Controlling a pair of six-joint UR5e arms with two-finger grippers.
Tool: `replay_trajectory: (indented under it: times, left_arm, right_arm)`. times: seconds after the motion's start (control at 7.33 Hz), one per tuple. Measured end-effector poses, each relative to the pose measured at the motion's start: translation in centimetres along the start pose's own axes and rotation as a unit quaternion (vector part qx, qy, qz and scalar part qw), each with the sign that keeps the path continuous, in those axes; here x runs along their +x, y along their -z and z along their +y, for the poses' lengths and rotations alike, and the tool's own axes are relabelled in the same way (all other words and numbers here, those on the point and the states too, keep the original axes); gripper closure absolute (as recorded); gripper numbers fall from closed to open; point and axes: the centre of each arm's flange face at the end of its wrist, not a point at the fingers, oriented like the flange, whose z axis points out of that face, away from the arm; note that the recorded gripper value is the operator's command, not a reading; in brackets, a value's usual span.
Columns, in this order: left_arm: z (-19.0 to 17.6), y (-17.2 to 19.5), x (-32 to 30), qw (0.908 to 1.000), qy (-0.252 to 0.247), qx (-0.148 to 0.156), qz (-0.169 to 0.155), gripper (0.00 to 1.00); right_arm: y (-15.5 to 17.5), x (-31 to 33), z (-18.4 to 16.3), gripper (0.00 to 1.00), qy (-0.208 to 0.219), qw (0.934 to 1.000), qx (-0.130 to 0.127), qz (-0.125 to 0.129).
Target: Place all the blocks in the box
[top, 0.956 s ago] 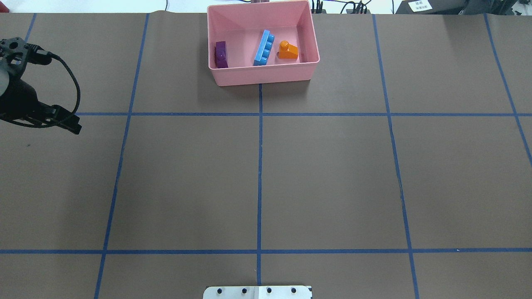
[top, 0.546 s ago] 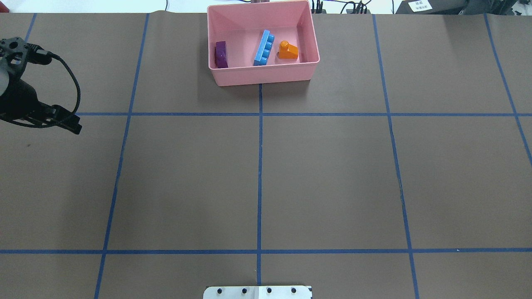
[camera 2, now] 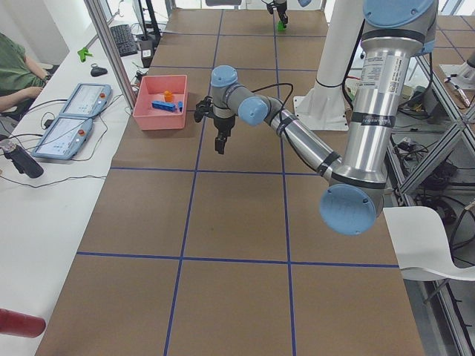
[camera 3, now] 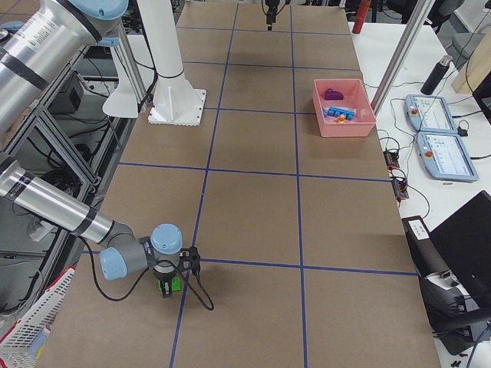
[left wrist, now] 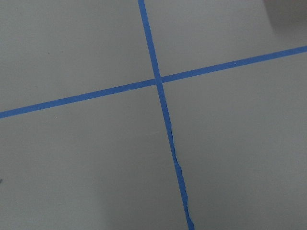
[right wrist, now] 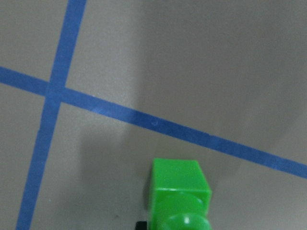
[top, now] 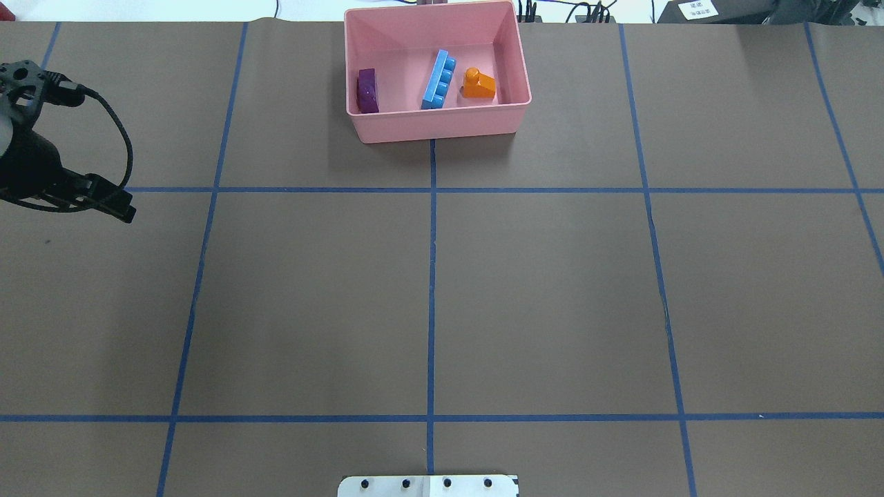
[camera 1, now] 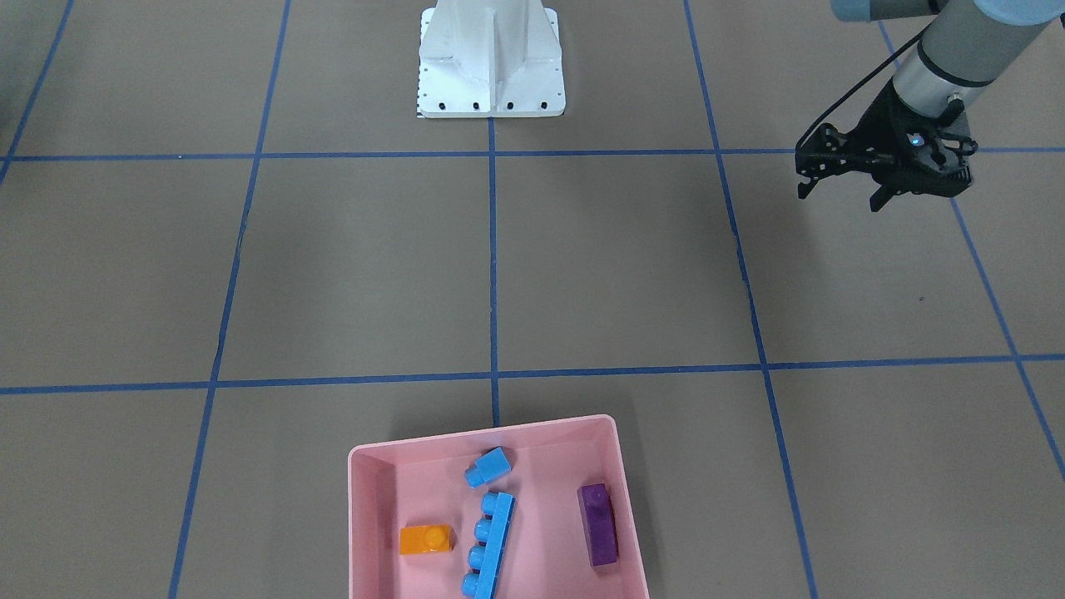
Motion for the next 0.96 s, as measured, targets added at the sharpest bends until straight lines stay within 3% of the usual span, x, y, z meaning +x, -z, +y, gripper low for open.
replay_trajectory:
  times: [0.41,0.82,0.96]
  left_arm:
    - [0.1,0.3,0.3,1.0,-0.003,0.002,0.003,0.0]
    - [0.2,0.3,0.2,1.0,-0.002,0.001,0.003,0.0]
    - [0.3,0.3,0.1,1.0,0.007,0.0,0.003,0.0]
  right_arm:
    - [1.0,-0.8,-1.5,1.0,0.022,0.9994,0.024,0.016]
    - [5.6,-4.5,-6.1,1.0,0.053,0.9944,0.091,0.008]
    - [7.4,-5.8,-9.2,1.0,0.055,0.9916,0.117,0.002]
